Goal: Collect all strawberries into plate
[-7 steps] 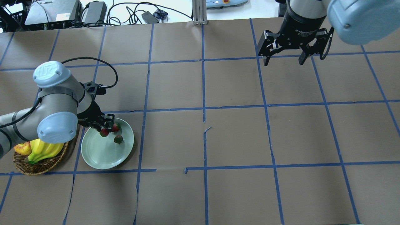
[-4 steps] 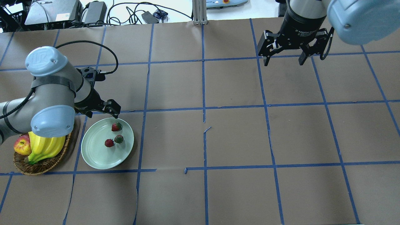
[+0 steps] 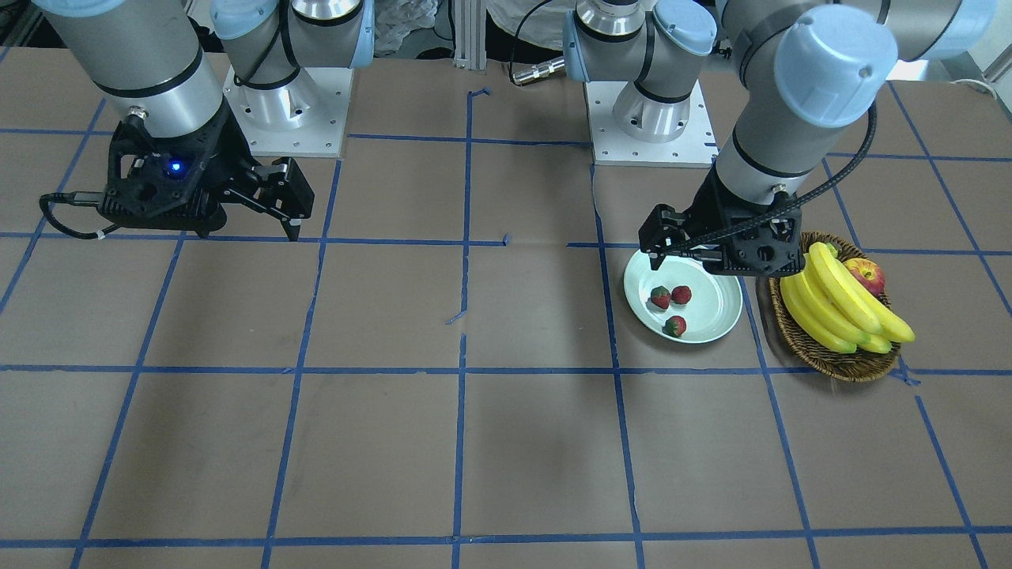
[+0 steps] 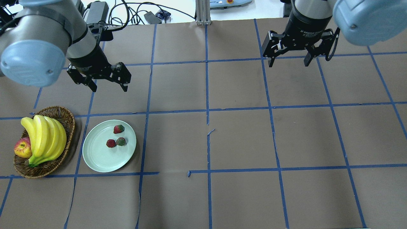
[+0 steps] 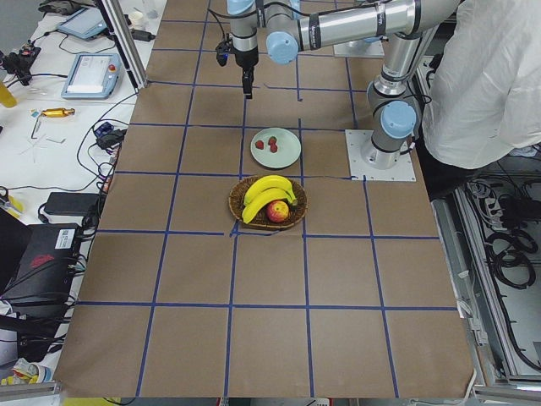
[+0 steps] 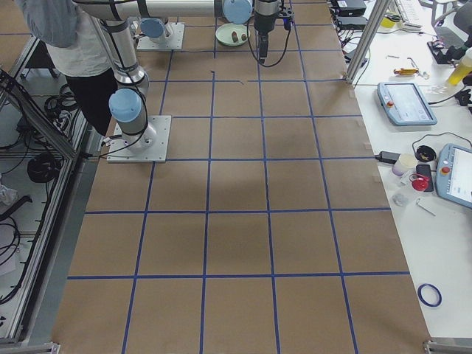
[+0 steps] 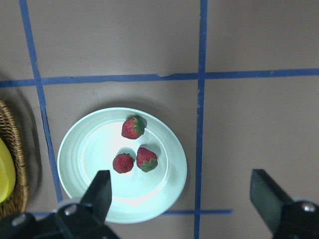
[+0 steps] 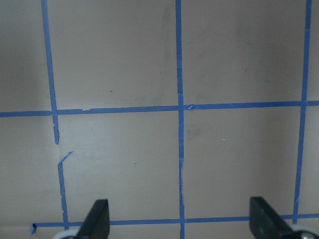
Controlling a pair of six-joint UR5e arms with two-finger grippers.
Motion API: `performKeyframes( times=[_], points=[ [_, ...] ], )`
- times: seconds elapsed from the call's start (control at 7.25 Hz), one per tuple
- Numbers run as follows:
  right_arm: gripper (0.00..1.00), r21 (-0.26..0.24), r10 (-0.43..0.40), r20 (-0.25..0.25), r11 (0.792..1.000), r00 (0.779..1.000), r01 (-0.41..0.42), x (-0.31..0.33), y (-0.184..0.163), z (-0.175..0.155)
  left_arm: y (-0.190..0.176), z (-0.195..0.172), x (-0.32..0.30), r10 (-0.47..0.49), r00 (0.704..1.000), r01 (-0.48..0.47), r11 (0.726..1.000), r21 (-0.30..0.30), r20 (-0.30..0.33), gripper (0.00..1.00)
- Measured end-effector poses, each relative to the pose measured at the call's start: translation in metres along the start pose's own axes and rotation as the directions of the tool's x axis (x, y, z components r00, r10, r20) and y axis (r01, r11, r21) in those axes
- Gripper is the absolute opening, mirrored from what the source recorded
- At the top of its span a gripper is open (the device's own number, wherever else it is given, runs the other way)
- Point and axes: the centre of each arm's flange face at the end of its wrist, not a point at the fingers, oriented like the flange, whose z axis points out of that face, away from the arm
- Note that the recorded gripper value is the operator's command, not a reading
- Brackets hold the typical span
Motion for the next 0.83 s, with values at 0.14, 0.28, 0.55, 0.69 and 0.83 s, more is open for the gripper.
performKeyframes(
  times=[0.14, 0.28, 0.55, 0.69, 0.83],
  points=[
    [1.00, 0.000, -0.001, -0.001, 1.000, 1.000, 0.001, 0.000, 0.000, -0.001, -0.003, -0.018, 0.001, 0.003, 1.000, -0.003, 1.000, 0.014, 0.001, 1.00],
    [1.00, 0.001, -0.003, -0.004, 1.000, 1.000, 0.003, 0.000, 0.001, -0.003, -0.005, -0.032, 0.002, 0.004, 1.000, -0.004, 0.999, 0.039, 0.002, 1.00],
    [1.00, 0.008, -0.008, -0.013, 1.000, 1.000, 0.008, -0.001, 0.004, -0.009, -0.012, -0.062, 0.002, -0.001, 1.000, 0.000, 0.995, 0.098, 0.004, 1.00],
    [1.00, 0.020, -0.008, -0.011, 1.000, 1.000, 0.008, -0.001, 0.006, -0.015, -0.014, -0.072, 0.002, -0.003, 1.000, 0.003, 0.993, 0.122, 0.005, 1.00],
    [1.00, 0.035, -0.008, -0.003, 0.999, 1.000, 0.008, -0.002, 0.005, -0.020, -0.016, -0.078, 0.003, -0.006, 1.000, 0.005, 0.990, 0.144, 0.004, 1.00]
  ],
)
